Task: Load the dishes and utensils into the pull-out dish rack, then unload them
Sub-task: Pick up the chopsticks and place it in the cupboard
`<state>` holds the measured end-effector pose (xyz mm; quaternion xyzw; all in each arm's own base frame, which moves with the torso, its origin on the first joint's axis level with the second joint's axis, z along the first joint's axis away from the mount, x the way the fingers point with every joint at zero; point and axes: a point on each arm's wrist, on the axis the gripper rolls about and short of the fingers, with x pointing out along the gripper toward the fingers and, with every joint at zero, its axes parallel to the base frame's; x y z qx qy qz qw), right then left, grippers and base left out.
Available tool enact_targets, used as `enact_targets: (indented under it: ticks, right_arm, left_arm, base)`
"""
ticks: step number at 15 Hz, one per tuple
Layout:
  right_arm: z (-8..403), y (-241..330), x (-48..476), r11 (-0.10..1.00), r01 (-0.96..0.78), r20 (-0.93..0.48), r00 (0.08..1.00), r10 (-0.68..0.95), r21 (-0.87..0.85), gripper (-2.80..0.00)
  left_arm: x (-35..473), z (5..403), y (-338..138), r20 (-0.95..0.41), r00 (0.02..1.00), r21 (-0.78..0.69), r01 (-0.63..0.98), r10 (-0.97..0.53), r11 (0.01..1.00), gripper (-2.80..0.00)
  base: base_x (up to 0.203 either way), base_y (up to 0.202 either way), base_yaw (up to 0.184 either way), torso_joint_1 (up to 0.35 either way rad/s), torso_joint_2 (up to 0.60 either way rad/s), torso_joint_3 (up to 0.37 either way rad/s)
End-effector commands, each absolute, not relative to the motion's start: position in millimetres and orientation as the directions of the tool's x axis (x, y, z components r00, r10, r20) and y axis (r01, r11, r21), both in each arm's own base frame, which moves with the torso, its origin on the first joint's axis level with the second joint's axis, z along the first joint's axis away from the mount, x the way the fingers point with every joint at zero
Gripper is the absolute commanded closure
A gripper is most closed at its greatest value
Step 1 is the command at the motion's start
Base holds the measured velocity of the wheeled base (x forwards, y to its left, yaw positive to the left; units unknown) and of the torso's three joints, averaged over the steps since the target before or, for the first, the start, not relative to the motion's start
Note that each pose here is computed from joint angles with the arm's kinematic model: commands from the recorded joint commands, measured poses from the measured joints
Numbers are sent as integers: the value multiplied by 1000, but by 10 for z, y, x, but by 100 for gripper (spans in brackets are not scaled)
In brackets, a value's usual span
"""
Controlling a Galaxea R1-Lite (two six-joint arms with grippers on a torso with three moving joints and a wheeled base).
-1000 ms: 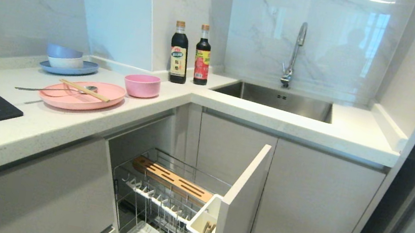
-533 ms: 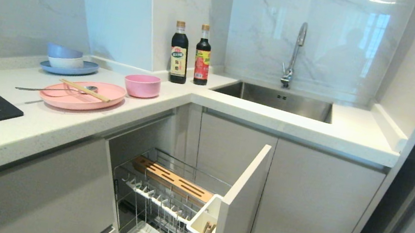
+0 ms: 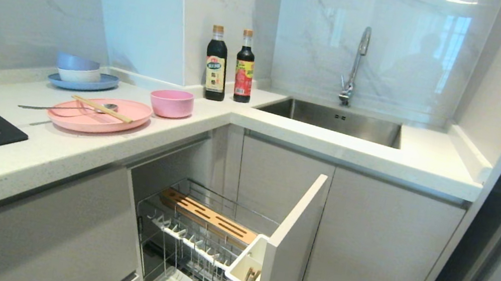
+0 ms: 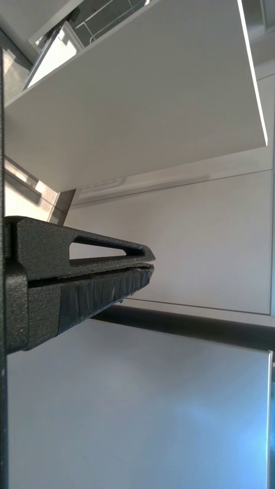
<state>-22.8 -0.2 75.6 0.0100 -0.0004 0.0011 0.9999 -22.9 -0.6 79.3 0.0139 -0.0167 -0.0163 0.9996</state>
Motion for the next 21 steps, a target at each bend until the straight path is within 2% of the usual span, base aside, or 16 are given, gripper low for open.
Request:
enact_targets:
  ticks: [1, 4, 13, 21]
  right_arm:
    - [752, -2, -227, 1000, -3, 0, 1000, 3, 20, 0]
    - [752, -2, -227, 1000, -3, 0, 1000, 3, 20, 0]
    - [752, -2, -227, 1000, -3, 0, 1000, 3, 20, 0]
    - [752, -2, -227, 1000, -3, 0, 1000, 3, 20, 0]
  left_arm:
    - [-215, 744, -5, 16, 999, -1, 28, -28, 1000, 0]
    - [-215, 746, 4, 18, 1000, -71, -11, 12, 997, 0]
    - [-215, 746, 4, 18, 1000, -70, -11, 12, 997, 0]
    - [-216, 749, 4, 18, 1000, -67, -8, 10, 998, 0]
  base:
    - [0, 0, 0, 0, 0, 0]
    - [0, 0, 0, 0, 0, 0]
    - [0, 0, 0, 0, 0, 0]
    - [0, 0, 0, 3, 3, -169]
